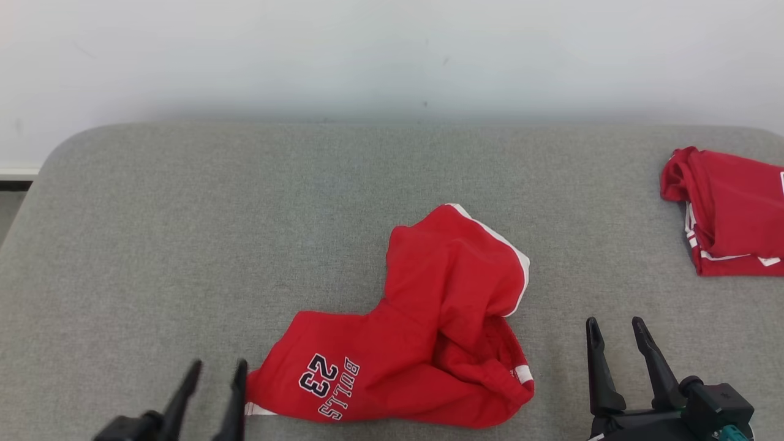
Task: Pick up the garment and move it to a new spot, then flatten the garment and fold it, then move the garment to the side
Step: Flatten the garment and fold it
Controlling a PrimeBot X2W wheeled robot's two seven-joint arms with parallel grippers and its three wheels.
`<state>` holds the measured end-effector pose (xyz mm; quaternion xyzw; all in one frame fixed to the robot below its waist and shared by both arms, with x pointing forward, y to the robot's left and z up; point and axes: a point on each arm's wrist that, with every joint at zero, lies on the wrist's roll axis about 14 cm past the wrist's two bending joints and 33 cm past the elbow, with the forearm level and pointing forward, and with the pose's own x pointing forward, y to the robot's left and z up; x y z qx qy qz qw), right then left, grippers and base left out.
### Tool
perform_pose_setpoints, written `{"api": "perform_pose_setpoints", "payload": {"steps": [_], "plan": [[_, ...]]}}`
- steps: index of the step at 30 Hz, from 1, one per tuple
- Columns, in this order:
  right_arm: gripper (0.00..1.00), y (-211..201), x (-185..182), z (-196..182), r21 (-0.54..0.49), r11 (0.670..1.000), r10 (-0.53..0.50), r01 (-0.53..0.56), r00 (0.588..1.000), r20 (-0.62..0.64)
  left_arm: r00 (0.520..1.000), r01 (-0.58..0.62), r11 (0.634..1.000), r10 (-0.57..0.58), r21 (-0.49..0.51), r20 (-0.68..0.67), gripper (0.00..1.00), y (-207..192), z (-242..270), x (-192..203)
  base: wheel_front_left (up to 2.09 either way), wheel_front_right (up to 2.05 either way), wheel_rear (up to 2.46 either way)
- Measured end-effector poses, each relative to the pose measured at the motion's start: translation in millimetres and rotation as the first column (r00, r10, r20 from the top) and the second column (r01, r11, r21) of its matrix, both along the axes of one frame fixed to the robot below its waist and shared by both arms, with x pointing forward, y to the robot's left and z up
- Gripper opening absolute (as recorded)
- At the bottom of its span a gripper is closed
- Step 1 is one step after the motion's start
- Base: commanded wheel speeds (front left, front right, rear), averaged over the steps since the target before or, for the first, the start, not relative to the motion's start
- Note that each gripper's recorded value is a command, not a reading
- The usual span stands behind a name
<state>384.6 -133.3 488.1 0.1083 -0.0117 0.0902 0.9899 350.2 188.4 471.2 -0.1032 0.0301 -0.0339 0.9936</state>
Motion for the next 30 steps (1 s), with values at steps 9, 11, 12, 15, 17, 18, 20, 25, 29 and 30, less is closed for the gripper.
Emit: {"api": "perform_pose_setpoints", "payload": {"steps": [9,11,12,15,17,18,20,25,29,30], "plan": [[1.00,-2.6,-9.0,5.6,-0.003,1.000,-0.004,0.004,1.000,0.015,0.971,-0.136,0.990,0.127,0.033,0.201,1.00,30.9,59.3,1.6,0.00,0.00,0.00],[1.00,-4.1,-11.0,5.2,-0.005,1.000,-0.007,0.007,1.000,0.013,0.969,-0.148,0.988,0.137,0.042,0.205,1.00,33.7,60.0,0.3,0.00,0.00,0.00],[1.00,-6.6,-14.4,3.7,-0.007,1.000,-0.013,0.013,1.000,0.008,0.966,-0.162,0.985,0.146,0.059,0.212,1.00,37.3,61.1,-0.3,0.00,0.00,0.00],[1.00,-8.1,-16.0,3.0,-0.009,1.000,-0.016,0.016,1.000,0.006,0.967,-0.163,0.983,0.143,0.080,0.208,1.00,38.0,58.9,0.2,0.00,0.00,0.00],[1.00,-2.9,-18.8,-0.5,-0.012,1.000,0.006,-0.006,1.000,-0.005,0.967,-0.169,0.983,0.151,0.076,0.203,1.00,38.2,56.2,1.4,0.00,0.00,0.00],[1.00,0.5,-19.5,-2.8,-0.016,1.000,0.020,-0.020,1.000,-0.012,0.967,-0.173,0.982,0.154,0.078,0.203,1.00,39.0,55.7,1.9,0.00,0.00,0.00],[1.00,6.9,-18.9,-5.5,-0.028,0.998,0.051,-0.052,0.998,-0.020,0.968,-0.173,0.982,0.155,0.077,0.197,1.00,39.3,53.4,2.3,0.00,0.00,0.00],[1.00,37.7,-14.8,-10.7,-0.064,0.980,0.184,-0.188,0.981,-0.066,0.968,-0.181,0.980,0.164,0.078,0.192,1.00,42.2,51.0,1.5,0.00,0.00,0.00],[1.00,63.5,-17.7,-19.4,-0.083,0.948,0.295,-0.307,0.947,-0.129,0.967,-0.187,0.980,0.170,0.075,0.189,1.00,43.8,49.8,-0.2,0.00,0.00,0.00],[1.00,69.0,-19.8,-23.5,-0.087,0.938,0.320,-0.335,0.935,-0.155,0.967,-0.190,0.979,0.174,0.075,0.187,1.00,44.7,48.8,-1.2,0.00,0.00,0.00]]}}
